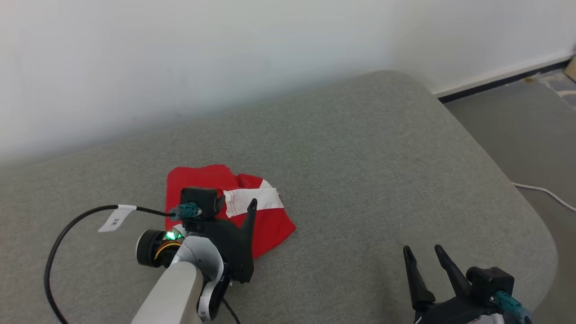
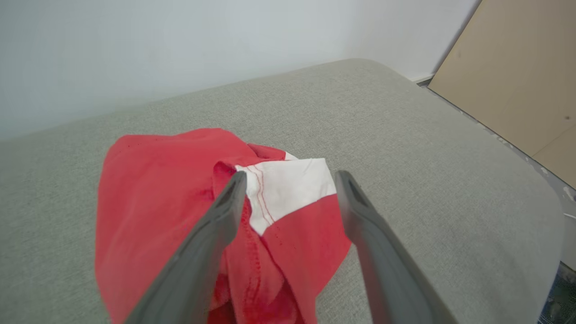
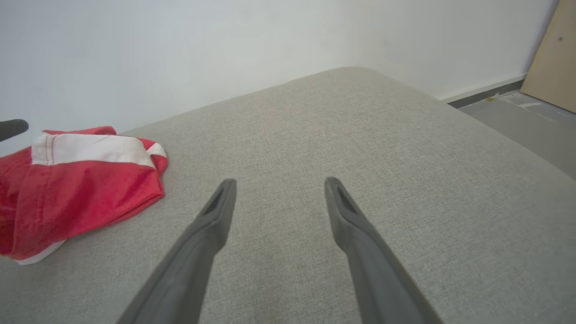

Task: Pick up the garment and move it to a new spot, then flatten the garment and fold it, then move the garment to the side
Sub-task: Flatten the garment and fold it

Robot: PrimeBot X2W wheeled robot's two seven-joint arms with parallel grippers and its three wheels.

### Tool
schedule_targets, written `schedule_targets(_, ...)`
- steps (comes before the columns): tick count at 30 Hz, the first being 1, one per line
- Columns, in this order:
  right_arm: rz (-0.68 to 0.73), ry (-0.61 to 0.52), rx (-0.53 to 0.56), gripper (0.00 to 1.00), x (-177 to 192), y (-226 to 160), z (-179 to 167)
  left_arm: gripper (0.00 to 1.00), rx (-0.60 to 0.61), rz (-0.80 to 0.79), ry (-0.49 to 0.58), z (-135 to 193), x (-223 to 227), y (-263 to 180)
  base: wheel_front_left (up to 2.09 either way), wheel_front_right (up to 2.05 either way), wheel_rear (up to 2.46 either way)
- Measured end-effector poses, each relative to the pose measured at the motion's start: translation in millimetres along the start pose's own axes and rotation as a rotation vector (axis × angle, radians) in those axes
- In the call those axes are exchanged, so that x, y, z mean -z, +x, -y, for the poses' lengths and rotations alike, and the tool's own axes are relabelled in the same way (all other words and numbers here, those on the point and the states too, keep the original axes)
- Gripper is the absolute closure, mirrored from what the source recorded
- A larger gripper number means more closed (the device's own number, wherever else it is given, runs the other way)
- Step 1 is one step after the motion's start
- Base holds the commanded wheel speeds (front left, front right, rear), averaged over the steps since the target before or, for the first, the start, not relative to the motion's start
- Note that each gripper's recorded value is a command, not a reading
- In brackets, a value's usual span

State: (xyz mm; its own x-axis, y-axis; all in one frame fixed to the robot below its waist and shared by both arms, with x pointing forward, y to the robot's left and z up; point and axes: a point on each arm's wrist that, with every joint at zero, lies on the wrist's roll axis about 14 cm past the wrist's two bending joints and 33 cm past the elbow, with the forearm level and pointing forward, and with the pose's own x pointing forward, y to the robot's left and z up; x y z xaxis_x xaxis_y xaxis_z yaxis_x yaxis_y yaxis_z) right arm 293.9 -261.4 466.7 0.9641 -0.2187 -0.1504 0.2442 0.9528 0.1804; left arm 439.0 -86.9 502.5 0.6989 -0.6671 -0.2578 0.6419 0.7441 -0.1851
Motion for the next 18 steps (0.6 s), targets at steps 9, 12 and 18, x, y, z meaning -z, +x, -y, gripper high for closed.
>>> schedule_targets(9, -0.023, 0.004, 0.072, 0.00, 9, -6, 20, 0.00, -0.087, -0.085, -0.004, -16, 24, 26, 0.00, 0.00, 0.00)
schedule_targets(12, -0.031, 0.004, 0.072, 0.00, 12, -5, 20, 0.00, -0.115, -0.085, -0.002, -23, 24, 26, 0.00, 0.00, 0.00)
schedule_targets(18, -0.027, 0.002, 0.049, 0.00, 11, -2, 14, 0.00, -0.144, -0.110, -0.004, -31, 28, 16, 0.00, 0.00, 0.00)
